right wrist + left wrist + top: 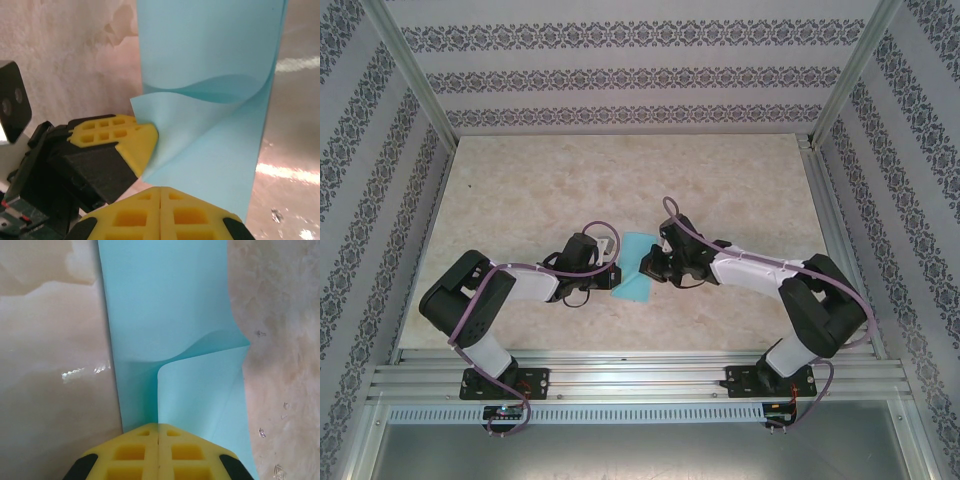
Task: Fold a paper plane with a square sheet of paper (fold left side to right side)
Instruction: Fold the triangle a second time at the center of the table.
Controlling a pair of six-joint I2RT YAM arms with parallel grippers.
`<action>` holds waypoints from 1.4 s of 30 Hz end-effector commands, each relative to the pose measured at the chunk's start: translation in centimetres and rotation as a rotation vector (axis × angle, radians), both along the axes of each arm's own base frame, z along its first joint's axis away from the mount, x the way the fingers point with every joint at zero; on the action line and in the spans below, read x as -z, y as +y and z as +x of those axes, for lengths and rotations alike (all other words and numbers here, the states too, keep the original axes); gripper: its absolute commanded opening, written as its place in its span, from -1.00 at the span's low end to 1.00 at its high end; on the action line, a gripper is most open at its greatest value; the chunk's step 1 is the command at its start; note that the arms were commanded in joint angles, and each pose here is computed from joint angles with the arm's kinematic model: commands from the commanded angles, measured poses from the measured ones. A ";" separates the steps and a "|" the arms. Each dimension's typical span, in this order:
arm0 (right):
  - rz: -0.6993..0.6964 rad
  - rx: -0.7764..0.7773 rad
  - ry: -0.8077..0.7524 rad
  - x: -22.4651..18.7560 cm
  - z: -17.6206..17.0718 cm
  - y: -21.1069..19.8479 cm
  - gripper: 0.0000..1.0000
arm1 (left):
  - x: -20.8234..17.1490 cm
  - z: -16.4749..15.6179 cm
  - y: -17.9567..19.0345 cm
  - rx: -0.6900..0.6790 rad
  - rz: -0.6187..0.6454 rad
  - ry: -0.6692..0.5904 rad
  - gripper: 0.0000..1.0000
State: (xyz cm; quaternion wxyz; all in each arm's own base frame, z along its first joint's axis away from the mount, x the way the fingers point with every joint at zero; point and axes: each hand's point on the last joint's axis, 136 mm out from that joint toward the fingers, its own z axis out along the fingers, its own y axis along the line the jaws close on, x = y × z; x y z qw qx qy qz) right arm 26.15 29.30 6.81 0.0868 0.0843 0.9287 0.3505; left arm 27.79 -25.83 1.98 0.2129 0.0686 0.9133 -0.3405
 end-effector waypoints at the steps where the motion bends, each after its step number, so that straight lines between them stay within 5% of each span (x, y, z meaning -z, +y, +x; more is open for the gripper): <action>1: 0.019 0.025 -0.044 -0.4 1.9 1.5 -0.87 | 0.8 -0.6 0.6 0.014 0.034 0.029 -0.98; 42: -0.107 -0.020 0.073 5.4 0.8 2.1 -0.86 | 1.3 -0.6 0.1 0.042 0.035 0.050 -0.98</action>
